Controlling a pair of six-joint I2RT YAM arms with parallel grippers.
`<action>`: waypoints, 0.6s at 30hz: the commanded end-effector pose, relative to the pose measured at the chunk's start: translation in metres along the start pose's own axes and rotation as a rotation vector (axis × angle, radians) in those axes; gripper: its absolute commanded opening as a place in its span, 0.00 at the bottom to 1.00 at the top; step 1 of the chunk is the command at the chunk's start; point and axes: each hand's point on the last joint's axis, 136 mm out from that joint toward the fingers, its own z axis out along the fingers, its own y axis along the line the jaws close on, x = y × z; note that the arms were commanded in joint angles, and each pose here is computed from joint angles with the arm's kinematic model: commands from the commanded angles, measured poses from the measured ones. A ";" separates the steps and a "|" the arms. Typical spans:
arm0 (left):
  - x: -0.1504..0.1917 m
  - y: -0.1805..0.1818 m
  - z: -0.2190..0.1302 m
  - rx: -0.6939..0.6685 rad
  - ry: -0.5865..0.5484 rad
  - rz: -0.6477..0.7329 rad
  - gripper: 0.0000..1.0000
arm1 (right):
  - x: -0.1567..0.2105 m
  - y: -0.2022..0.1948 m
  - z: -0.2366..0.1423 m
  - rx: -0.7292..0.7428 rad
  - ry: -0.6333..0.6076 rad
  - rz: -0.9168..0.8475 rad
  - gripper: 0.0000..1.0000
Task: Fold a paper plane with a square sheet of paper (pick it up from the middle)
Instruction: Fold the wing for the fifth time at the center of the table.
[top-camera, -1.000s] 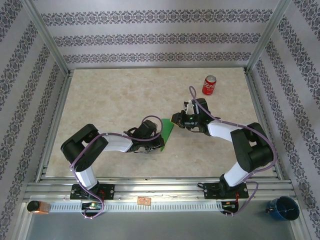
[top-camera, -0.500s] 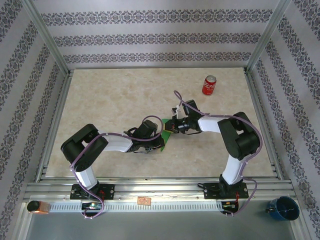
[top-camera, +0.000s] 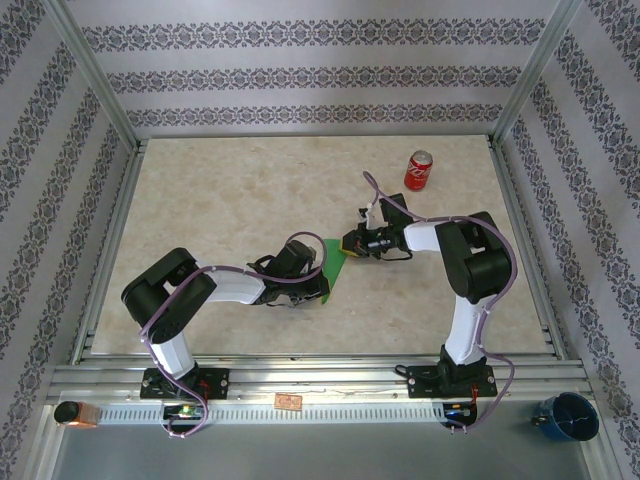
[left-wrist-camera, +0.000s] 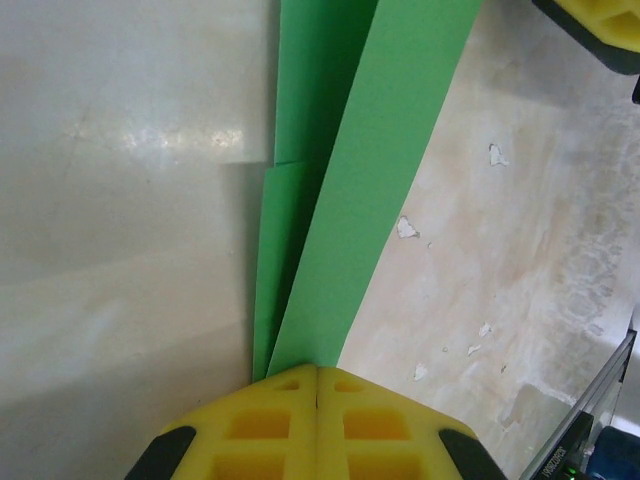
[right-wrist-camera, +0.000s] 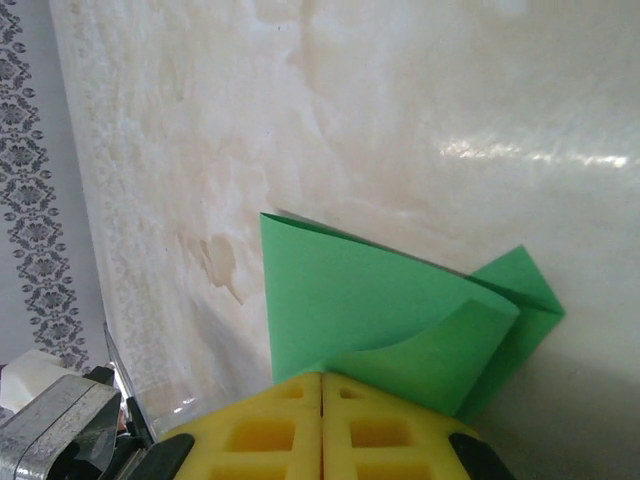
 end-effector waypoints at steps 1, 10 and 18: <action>0.018 0.022 -0.001 -0.076 0.059 0.014 0.00 | 0.001 -0.012 0.003 0.028 0.017 0.000 0.09; 0.018 0.019 -0.003 -0.061 0.055 0.022 0.00 | 0.012 -0.038 0.002 0.175 0.046 0.017 0.08; 0.012 0.008 -0.006 -0.043 0.038 0.036 0.00 | 0.017 -0.049 -0.002 0.262 0.074 0.017 0.07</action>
